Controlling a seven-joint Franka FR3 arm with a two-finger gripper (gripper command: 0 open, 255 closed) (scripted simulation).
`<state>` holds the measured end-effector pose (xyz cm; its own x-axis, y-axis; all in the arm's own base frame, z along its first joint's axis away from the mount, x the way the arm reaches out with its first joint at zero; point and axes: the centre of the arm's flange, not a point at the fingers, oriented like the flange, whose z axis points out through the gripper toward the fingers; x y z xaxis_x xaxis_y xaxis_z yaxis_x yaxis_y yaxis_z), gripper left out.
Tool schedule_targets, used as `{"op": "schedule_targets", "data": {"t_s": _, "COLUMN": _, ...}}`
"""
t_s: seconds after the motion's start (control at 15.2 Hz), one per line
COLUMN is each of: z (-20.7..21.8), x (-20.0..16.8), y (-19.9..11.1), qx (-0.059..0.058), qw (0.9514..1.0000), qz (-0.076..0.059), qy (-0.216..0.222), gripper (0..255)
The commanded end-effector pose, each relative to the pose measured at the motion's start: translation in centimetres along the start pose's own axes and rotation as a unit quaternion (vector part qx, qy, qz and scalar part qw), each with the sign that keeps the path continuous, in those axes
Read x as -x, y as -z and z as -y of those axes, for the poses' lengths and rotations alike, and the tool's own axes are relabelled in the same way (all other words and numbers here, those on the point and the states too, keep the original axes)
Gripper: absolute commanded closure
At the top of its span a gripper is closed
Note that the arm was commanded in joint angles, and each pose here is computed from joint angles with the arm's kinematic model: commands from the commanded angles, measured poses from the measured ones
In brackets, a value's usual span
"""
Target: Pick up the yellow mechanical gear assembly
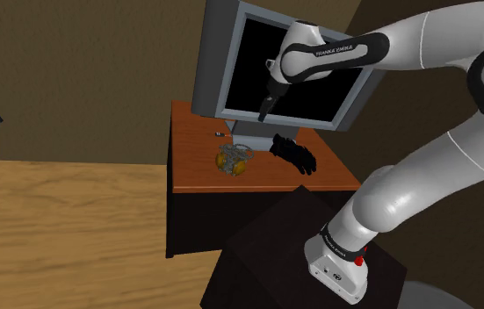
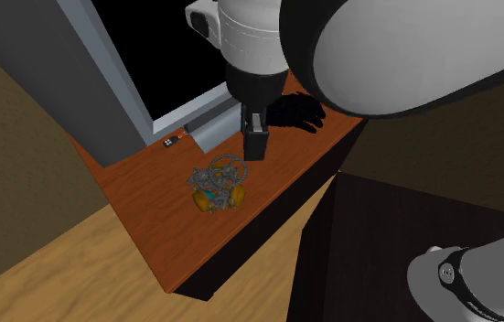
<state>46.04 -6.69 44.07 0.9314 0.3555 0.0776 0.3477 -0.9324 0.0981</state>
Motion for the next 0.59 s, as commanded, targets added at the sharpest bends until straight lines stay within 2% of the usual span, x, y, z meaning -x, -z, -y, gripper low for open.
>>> {"op": "schedule_targets", "data": {"t_s": 0.0, "z": -1.1, "x": -1.2, "y": -2.2, "qx": -0.004, "qw": 0.9999, "qz": 0.002, "qy": 0.009, "gripper": 0}}
{"op": "schedule_targets", "data": {"t_s": 0.53, "z": -4.7, "x": -5.9, "y": -11.3, "qx": -0.021, "qw": 0.9987, "qz": 0.013, "qy": 0.044, "gripper": 0}}
